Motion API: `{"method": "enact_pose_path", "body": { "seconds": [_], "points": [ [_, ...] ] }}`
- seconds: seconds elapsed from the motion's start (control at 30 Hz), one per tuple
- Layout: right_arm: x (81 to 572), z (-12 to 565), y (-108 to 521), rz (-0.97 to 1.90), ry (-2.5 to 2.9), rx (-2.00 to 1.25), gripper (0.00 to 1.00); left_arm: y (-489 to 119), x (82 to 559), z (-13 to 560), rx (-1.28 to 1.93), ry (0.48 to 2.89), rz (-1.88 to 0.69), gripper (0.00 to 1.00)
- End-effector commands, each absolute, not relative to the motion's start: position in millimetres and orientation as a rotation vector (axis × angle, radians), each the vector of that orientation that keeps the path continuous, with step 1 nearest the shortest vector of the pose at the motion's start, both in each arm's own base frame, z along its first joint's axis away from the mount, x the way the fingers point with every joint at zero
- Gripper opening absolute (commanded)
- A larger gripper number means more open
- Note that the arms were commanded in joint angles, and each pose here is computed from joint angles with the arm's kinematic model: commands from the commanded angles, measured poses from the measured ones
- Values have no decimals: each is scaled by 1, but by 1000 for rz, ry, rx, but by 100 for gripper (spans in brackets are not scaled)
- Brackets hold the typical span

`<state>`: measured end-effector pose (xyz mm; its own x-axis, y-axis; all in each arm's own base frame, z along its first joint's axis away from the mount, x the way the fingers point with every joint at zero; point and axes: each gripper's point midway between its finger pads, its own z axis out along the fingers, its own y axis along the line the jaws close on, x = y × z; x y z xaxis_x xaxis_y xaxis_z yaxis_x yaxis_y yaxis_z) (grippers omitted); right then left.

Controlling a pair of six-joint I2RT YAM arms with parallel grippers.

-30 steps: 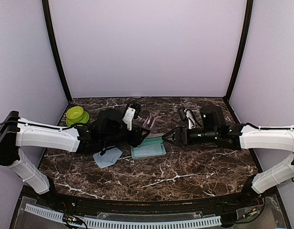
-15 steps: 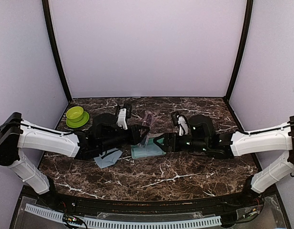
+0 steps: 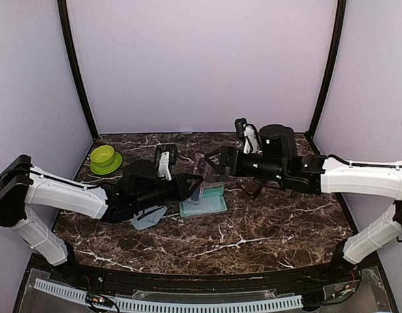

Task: Organize the sunglasses
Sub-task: Pass from the left arm to the right

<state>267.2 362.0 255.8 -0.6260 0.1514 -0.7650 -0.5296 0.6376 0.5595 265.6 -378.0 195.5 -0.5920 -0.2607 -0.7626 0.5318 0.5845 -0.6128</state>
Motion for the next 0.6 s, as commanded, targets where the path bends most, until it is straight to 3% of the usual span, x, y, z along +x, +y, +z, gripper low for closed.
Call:
{"method": "enact_pose_path", "body": {
  "seconds": [0.0,0.57],
  "points": [
    [276,253,376,1027,2075,-296,91,-376,264,214,209,1846,-1169,25],
    [286,242,401,1076,2179,-277,85,-375,263,207,253,1844,-1127,25]
  ]
}}
